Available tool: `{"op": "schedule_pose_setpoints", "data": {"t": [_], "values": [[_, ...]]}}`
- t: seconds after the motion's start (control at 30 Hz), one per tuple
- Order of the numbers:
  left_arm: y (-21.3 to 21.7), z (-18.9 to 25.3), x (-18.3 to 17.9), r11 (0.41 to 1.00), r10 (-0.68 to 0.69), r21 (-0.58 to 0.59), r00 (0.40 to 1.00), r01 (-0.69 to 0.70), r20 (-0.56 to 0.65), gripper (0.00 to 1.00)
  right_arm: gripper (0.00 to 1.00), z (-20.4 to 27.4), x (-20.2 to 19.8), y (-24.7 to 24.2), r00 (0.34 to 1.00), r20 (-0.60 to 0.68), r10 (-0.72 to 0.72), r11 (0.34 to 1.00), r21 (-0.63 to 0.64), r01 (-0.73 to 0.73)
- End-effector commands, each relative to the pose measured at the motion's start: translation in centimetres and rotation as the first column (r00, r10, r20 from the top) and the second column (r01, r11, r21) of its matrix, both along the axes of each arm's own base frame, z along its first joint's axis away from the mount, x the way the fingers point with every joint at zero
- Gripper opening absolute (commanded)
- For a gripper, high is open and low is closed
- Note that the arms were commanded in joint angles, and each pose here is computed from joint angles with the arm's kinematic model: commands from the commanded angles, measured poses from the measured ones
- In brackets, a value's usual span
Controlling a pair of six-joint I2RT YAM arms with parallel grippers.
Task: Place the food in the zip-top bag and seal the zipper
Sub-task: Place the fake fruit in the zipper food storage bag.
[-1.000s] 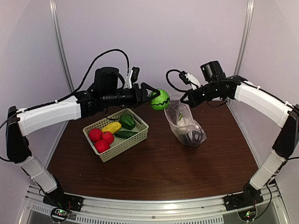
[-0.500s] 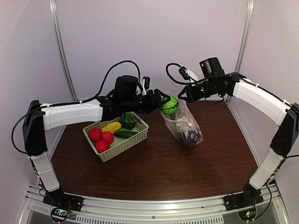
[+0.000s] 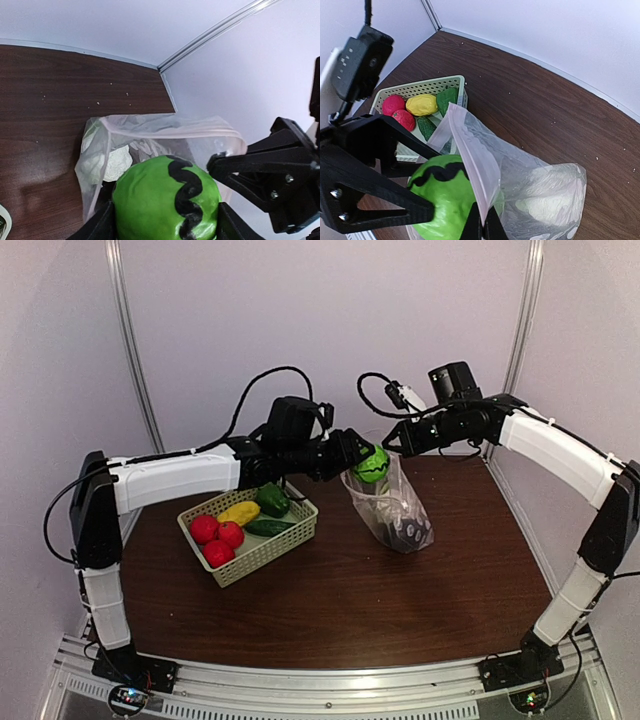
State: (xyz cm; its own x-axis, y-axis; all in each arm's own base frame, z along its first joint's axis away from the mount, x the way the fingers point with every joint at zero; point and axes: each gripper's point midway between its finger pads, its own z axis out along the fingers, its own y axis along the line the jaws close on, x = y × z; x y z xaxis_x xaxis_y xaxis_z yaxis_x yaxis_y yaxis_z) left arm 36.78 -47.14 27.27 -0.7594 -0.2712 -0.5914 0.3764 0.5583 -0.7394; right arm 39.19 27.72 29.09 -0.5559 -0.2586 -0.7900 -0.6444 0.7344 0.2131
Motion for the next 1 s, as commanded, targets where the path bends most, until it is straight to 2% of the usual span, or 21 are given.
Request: {"op": "schedule_pose_setpoints", "data": {"t": [0.0,0.07,0.3,0.53,0.57,0.6,0.77,0.97], "values": [[-0.7,-0.9,0.0,0.999,0.009,0.030,1.000,-0.009,-0.001,0.41,0.00,2.9,-0.6,0.6,0.997,0.066,0.031,0.999,0.026,-0.032],[-0.4,-1.2,0.2,0.999,0.020,0.048,1.000,-0.020,-0.003,0.42,0.00,3.1,-0.9,0.6,0.997,0.066,0.036,0.999,0.030,-0.039],[-0.8,-0.7,0.1,0.999,0.006,0.051,1.000,-0.006,0.011,0.66,0.00,3.2,-1.1,0.6,0.997,0.066,0.043,0.998,0.033,-0.045],[-0.7,0.2,0.0,0.998,-0.005,0.065,0.999,0.002,0.037,0.78,0.00,3.4,-1.3,0.3,0.996,0.075,0.038,0.999,0.028,-0.040],[-0.7,0.3,0.0,0.998,-0.007,0.066,0.999,0.004,0.043,0.94,0.00,3.4,-1.3,0.3,0.996,0.076,0.037,0.999,0.028,-0.040],[-0.8,0.4,-0.1,0.998,-0.008,0.070,0.999,0.005,0.047,0.97,0.00,3.5,-1.3,0.2,0.996,0.079,0.036,0.999,0.029,-0.038],[-0.8,1.2,-0.2,0.998,-0.015,0.070,0.998,0.010,0.069,0.98,0.00,3.5,-1.5,0.2,0.996,0.082,0.037,0.999,0.026,-0.040],[0.5,4.6,-1.2,0.999,-0.012,0.054,0.987,0.003,0.162,0.98,0.00,3.4,-1.5,-0.4,0.996,0.090,0.026,0.999,0.017,-0.028]]}}
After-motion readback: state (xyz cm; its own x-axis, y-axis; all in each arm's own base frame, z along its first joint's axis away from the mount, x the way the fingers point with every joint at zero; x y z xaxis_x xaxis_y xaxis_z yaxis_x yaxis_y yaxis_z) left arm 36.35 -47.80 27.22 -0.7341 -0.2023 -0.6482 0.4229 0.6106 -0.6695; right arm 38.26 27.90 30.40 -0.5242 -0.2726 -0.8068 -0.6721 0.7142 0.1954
